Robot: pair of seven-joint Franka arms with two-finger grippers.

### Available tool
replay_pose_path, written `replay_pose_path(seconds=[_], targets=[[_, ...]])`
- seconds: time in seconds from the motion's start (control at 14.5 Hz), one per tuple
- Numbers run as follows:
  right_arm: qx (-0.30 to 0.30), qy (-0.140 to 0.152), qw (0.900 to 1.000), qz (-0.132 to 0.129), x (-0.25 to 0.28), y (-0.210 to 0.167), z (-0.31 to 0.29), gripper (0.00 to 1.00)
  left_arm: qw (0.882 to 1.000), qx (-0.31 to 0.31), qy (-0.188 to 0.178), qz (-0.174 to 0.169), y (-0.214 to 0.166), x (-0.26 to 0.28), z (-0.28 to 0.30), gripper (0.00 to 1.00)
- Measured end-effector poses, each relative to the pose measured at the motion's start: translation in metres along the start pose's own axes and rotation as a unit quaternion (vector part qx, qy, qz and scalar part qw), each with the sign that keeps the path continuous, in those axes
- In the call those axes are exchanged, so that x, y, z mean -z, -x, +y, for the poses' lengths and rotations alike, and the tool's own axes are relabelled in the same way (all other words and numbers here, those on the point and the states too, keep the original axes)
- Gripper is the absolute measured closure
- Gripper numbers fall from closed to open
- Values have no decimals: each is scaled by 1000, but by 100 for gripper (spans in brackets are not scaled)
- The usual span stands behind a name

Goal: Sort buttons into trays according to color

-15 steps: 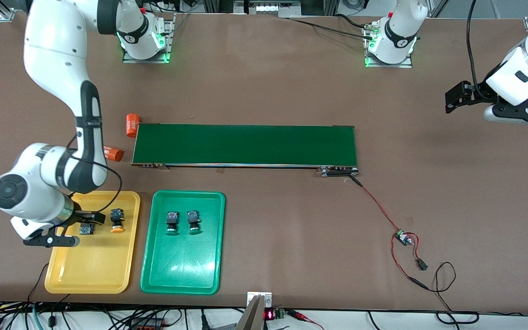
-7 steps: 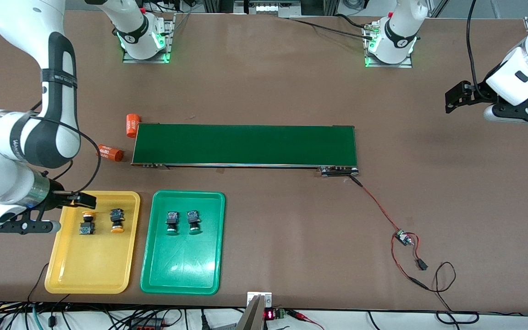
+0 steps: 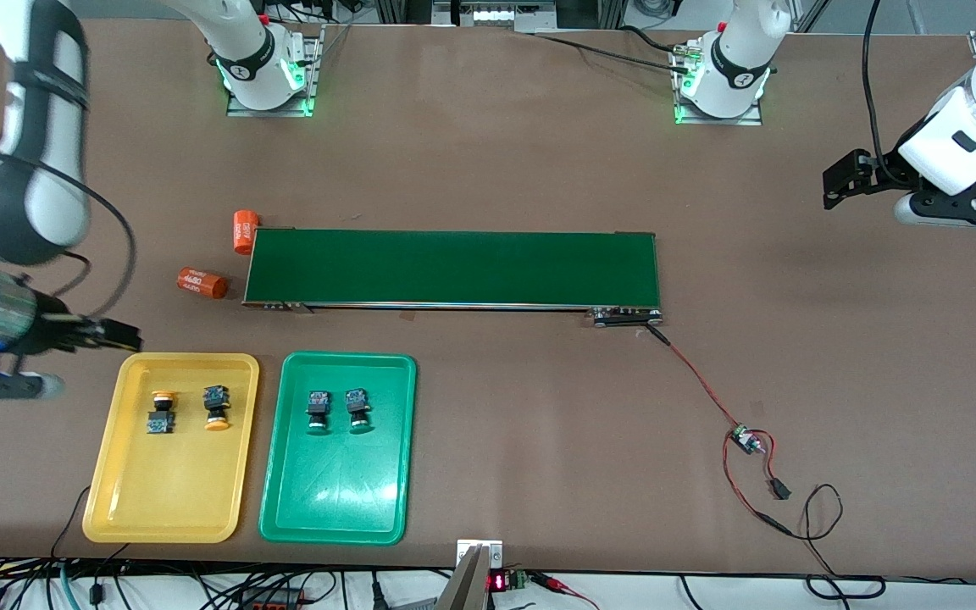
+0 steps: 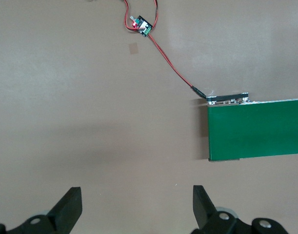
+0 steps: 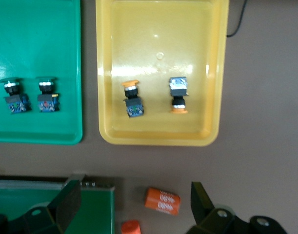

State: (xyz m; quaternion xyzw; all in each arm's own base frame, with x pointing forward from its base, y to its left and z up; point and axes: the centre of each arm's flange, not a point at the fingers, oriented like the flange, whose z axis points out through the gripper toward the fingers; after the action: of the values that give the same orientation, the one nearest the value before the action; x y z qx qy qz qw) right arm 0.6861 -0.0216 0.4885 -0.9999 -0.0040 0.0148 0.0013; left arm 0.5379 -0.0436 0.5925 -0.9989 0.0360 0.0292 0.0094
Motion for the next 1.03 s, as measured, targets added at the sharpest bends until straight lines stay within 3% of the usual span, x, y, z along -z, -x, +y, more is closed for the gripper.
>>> replay_pose_path(seconds=[0.21, 0.34, 0.69, 1.03], targets=[[-3, -3, 1000, -2, 51, 31, 45, 0, 1000, 0, 0, 0, 0, 0, 0, 0], [-6, -3, 1000, -22, 71, 52, 56, 0, 1000, 0, 0, 0, 0, 0, 0, 0], [-24, 12, 998, -57, 78, 71, 40, 0, 1000, -2, 0, 0, 0, 0, 2, 0], [-33, 16, 998, -50, 85, 90, 33, 0, 1000, -4, 0, 1, 0, 1, 4, 0]])
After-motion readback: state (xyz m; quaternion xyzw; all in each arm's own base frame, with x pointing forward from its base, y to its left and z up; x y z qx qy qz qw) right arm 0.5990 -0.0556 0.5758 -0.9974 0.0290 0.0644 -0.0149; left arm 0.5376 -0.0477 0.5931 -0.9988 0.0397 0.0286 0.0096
